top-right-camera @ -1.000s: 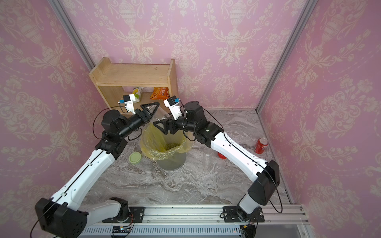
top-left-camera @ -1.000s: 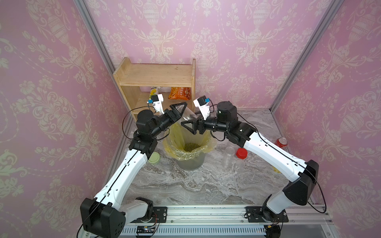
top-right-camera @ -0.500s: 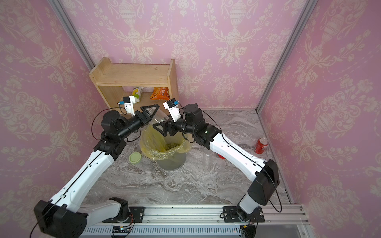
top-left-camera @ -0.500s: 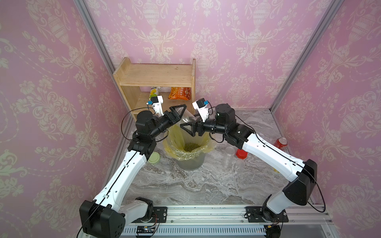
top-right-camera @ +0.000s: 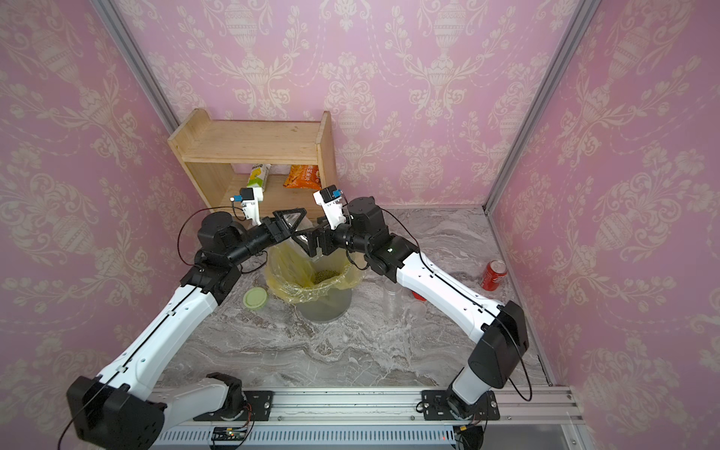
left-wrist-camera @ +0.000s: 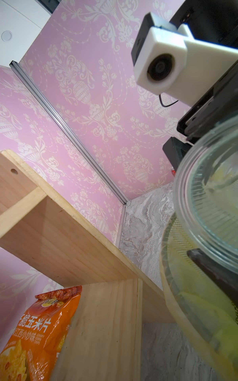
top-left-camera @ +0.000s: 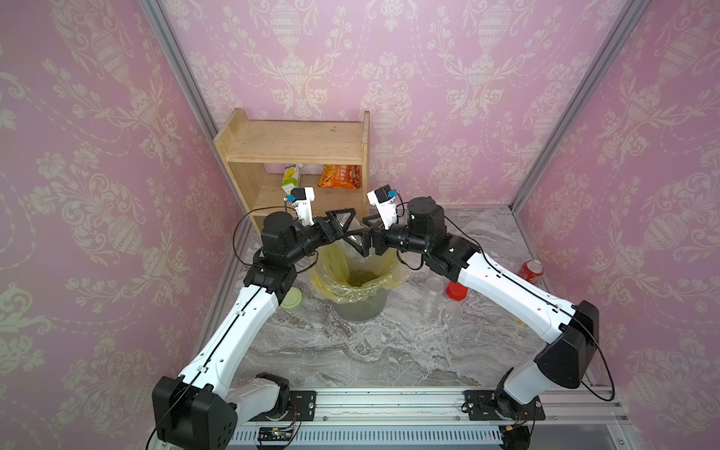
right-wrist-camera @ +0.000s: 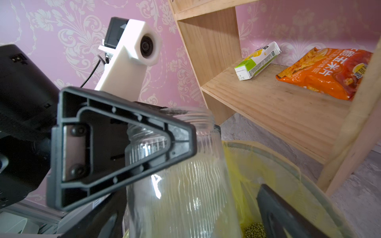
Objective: Empty moldy mung beans from jars
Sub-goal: Place the jar at the center of the board.
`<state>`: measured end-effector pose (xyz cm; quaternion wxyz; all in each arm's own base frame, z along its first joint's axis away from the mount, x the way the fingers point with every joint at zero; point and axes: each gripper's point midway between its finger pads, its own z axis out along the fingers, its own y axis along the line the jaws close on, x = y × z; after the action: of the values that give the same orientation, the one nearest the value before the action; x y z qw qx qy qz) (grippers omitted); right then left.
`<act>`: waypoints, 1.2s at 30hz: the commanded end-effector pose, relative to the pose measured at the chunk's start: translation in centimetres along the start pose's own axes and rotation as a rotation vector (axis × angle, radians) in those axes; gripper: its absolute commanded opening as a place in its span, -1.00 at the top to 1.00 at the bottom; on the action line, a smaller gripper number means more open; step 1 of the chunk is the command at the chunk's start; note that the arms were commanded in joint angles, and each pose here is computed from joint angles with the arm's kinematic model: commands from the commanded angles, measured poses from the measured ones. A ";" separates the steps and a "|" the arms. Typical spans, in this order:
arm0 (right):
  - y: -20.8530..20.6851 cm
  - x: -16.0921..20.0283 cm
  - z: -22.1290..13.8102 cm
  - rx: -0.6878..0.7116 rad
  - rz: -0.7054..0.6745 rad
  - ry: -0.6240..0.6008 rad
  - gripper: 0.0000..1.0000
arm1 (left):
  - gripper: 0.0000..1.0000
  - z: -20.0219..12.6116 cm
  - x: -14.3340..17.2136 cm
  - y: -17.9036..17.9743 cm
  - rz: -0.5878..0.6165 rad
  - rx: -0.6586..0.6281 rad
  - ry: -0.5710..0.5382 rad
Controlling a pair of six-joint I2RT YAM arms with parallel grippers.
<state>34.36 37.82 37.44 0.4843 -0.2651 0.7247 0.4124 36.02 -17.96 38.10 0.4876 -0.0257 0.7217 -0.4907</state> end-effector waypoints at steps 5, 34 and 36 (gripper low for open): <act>-1.5 -3.4 -2.5 0.104 -0.016 -0.140 -1.00 | 1.00 -0.5 0.4 -1.4 0.058 0.043 0.039; -4.1 -1.8 -5.9 0.232 -0.001 -0.126 -1.00 | 1.00 -1.4 -3.9 -1.3 0.164 -0.046 0.002; -4.2 -1.7 -6.1 0.235 -0.006 -0.125 -1.00 | 1.00 -2.1 -4.6 -0.9 0.181 -0.076 -0.019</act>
<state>35.84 31.37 38.13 0.5492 -0.1871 0.7384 0.3438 37.12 -15.73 39.57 0.5040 -0.0006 0.7478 -0.4322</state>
